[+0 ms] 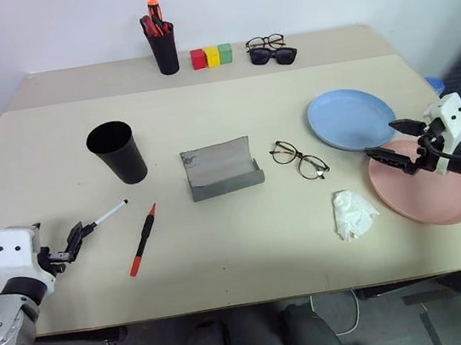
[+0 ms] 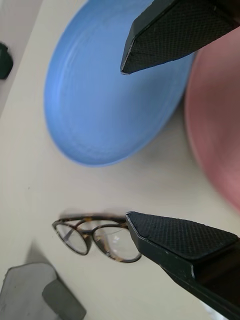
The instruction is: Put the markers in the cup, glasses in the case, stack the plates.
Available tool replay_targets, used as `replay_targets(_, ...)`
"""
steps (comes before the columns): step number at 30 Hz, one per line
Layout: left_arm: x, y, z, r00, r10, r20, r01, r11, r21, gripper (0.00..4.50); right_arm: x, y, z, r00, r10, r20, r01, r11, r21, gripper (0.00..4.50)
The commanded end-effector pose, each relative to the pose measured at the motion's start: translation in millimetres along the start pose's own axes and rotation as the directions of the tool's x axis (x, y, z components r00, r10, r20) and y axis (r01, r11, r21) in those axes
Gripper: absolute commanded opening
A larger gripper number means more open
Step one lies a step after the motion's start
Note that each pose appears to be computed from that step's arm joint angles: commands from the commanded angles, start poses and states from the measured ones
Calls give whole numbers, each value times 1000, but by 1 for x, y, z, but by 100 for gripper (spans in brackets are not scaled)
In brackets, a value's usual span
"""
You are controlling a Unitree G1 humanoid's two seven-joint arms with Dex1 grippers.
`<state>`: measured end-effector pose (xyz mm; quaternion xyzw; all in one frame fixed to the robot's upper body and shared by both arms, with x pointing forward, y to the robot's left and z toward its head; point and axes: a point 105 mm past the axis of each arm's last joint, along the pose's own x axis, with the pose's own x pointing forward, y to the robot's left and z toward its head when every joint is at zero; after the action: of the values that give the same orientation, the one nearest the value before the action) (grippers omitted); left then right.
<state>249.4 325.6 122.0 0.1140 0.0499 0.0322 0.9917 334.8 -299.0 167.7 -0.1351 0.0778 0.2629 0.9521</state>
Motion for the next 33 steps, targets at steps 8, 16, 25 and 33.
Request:
replay_targets(8, -6, 3, 15, 998, 39, 55, -40, 999, 23, 383, 6, 0, 18, 999, 21, 33, -19, 998, -56, 450)
replay_targets(16, 3, -2, 21, 999, 14, 32, -15, 999, 30, 383, 32, 38, 36, 988, 135, 78, -129, 988, -87, 450)
replay_targets(25, 26, -32, 19, 978, -141, -157, 141, 990, -8, 449, 57, 149, 57, 887, 445, 125, -430, 893, -129, 450)
replay_targets(33, 61, -45, 16, 868, -221, -445, 231, 972, -32, 449, 59, 241, 74, 738, 652, 174, -612, 756, -233, 450)
